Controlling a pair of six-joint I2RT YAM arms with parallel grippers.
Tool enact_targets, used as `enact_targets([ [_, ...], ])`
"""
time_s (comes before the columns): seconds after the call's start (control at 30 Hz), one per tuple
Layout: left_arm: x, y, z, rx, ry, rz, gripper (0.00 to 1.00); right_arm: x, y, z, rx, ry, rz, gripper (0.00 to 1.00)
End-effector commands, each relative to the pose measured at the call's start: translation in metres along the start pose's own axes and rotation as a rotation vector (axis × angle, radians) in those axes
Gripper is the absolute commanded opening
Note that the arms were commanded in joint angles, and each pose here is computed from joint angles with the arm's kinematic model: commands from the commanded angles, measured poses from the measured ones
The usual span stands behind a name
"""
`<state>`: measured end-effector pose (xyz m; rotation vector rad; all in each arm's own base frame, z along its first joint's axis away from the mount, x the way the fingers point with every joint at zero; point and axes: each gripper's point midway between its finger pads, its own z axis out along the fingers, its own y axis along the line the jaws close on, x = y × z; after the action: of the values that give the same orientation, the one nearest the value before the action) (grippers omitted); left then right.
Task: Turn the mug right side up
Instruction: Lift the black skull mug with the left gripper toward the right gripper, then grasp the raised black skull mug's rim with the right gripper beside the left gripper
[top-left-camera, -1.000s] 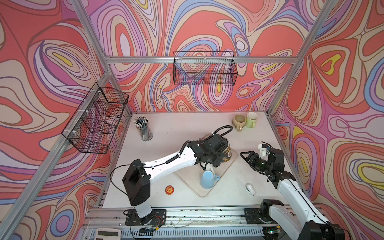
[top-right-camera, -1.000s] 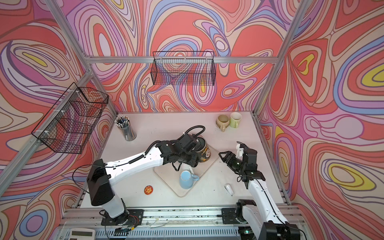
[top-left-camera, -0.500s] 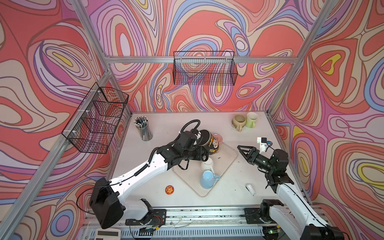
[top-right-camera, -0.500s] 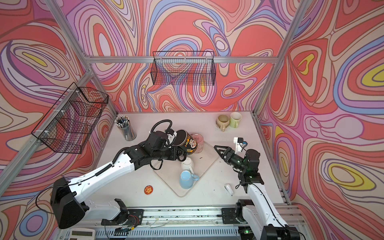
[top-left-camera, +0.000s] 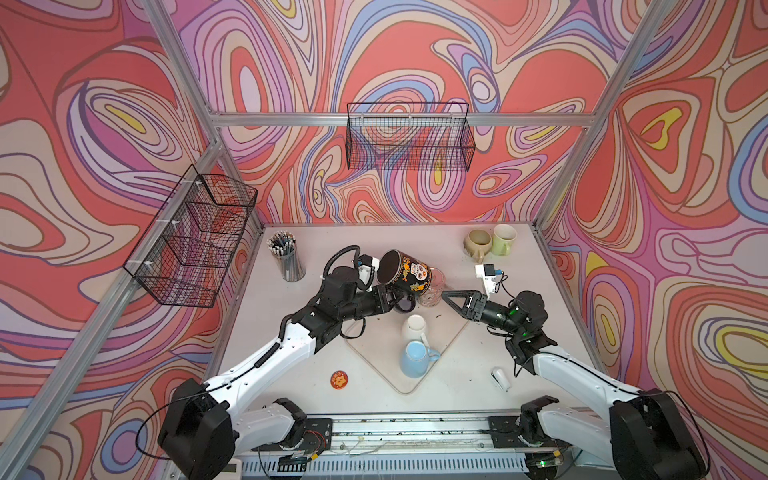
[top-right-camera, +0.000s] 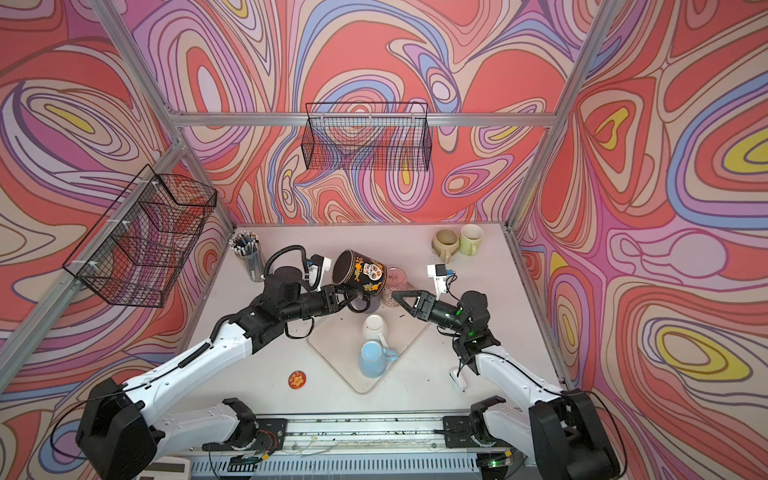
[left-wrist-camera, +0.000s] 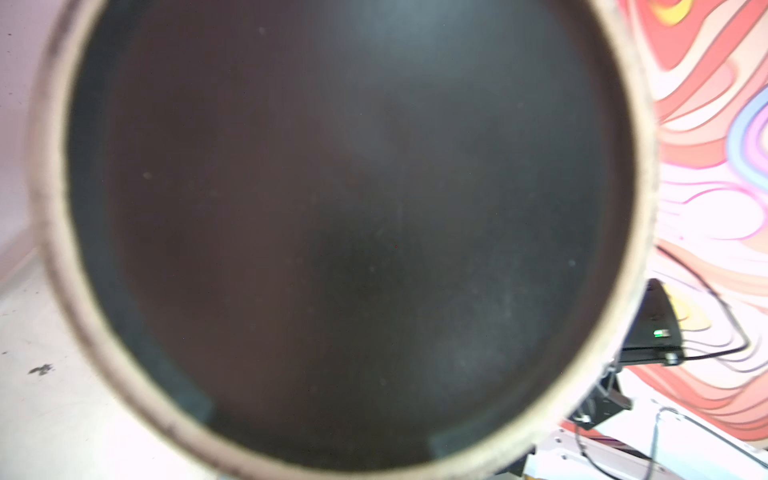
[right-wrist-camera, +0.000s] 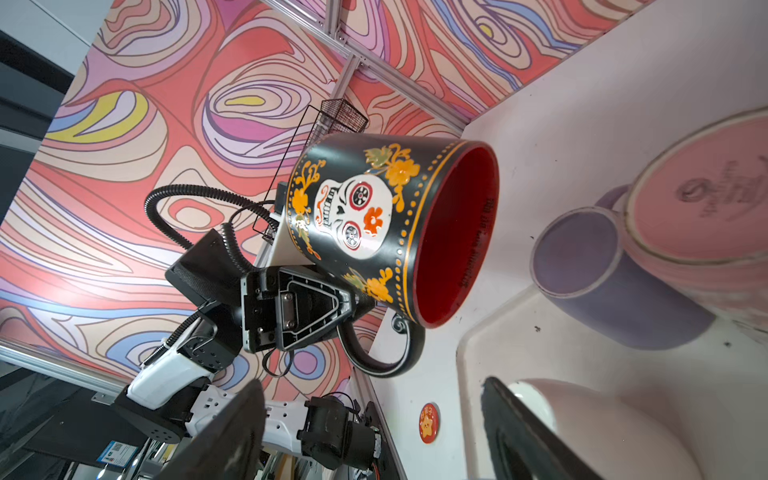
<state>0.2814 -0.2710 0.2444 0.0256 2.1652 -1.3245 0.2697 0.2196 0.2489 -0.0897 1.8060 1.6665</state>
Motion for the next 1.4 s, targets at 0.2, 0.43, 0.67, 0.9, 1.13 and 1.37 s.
enact_targets([
  [0.2, -0.063, -0.095, -0.052, 0.405, -0.272, 0.115, 0.00, -0.004, 0.023, 0.027, -0.113, 0.014, -0.061, 0.84],
  [0.43, -0.066, -0.104, -0.052, 0.459, -0.276, 0.119, 0.00, -0.005, 0.032, 0.033, -0.196, 0.006, -0.047, 0.84],
  [0.67, -0.068, -0.107, -0.047, 0.489, -0.261, 0.108, 0.00, -0.012, 0.042, 0.043, -0.301, 0.003, -0.009, 0.84],
  [0.9, -0.069, -0.109, -0.044, 0.501, -0.255, 0.106, 0.00, -0.018, 0.047, 0.057, -0.352, 0.015, 0.001, 0.79],
  [1.13, -0.072, -0.110, -0.039, 0.518, -0.254, 0.103, 0.00, -0.019, 0.051, 0.073, -0.370, 0.037, 0.006, 0.73],
  [1.37, -0.072, -0.105, -0.031, 0.536, -0.246, 0.083, 0.00, -0.024, 0.054, 0.076, -0.385, 0.013, 0.003, 0.56],
])
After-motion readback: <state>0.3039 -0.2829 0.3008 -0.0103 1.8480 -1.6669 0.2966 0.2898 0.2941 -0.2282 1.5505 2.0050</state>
